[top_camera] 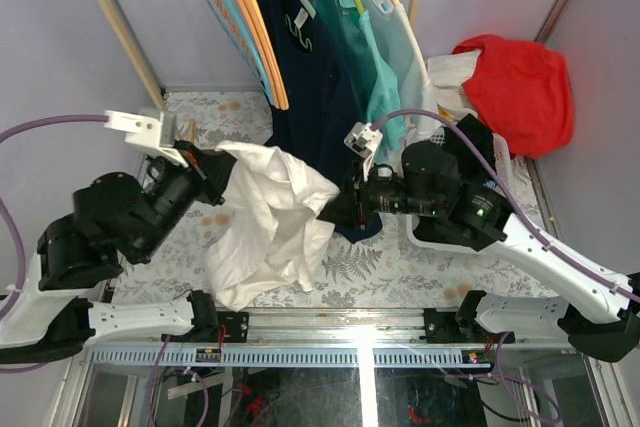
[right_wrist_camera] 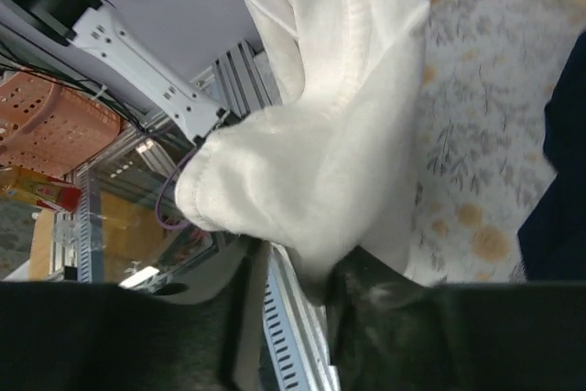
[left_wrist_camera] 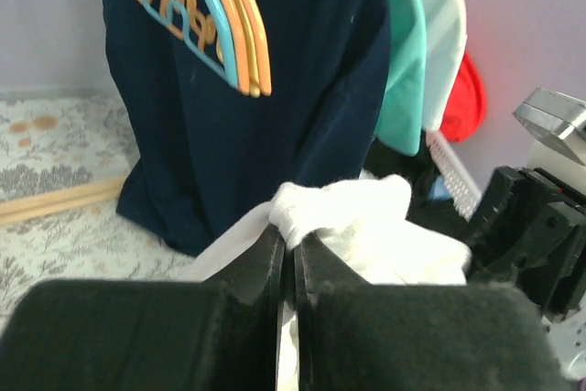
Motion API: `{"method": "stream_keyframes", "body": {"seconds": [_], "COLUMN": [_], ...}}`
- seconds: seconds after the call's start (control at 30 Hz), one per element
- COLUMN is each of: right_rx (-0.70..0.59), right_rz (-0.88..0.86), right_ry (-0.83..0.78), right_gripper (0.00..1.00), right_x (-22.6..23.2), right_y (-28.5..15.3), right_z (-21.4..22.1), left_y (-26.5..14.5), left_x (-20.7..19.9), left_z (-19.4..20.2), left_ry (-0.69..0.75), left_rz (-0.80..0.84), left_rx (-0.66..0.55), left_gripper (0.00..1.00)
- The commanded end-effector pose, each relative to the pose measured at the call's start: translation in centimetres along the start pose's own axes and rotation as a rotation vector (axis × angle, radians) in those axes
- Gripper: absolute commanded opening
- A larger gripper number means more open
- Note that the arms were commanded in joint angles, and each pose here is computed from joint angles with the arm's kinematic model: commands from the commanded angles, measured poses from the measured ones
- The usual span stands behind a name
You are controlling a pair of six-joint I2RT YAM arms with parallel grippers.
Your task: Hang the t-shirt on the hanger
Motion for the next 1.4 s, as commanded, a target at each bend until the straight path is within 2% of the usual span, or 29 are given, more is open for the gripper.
{"method": "stream_keyframes", "body": {"seconds": [0.0,0.1,0.37,0.43,0.53,0.7,0.8,1.03,1.37], "right_rx": [0.041,0.060,0.036,0.016,0.027,0.071,0.072,0.089,0.105], "right_rz": [0.088,0.103,0.132,0.127,0.112,0.133,0.136,0.083,0.159], "right_ry": [0.021,0.040,0.015,0.004,0.005,0.059,0.086,0.147,0.110], "right_gripper": [0.42,0.51,0.64,0.65,0.60,0.59,0.61,0.62,0.68], "right_x": [-1.9,-2.3,-1.5,-1.1,-0.8,-1.7,-2.4,-3.1,-2.6], "right_y": [-0.4,-1.7,-6.0,-6.6,-6.2,-4.8,-4.8,-3.0,2.5], "right_z": [2.5,4.1,5.1,4.6,4.1,5.2,6.6,8.6,9.6], "left_y": [0.1,0.6,2.3,2.9,3.9,6.1,7.6,10.5,10.4], "left_x": [-0.6,-1.8,-5.1,-6.1,-7.1,-7.7,-7.7,-4.8,-1.9], "left_z": [1.7,3.3,5.6,6.2,7.0,7.9,8.0,6.8,6.7], "left_ry": [-0.023,0.020,0.082,0.094,0.120,0.181,0.218,0.216,0.187], "left_rz": [0.031,0.085,0.225,0.254,0.265,0.168,0.093,-0.073,-0.143], "left_rx": [0.065,0.138,0.259,0.287,0.325,0.347,0.355,0.323,0.334], "left_gripper": [0.00,0.00,0.00,0.00,0.00,0.00,0.00,0.00,0.00]}}
Point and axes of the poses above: each gripper's point midway between its finger pads, its own y axis out along the fingers, its own x axis along the line the jaws close on, z = x × y, the point moved 7 cm from there along -y, back along the fingers, and after that the axes turned 10 degrees about y, right-handed, at the moved point
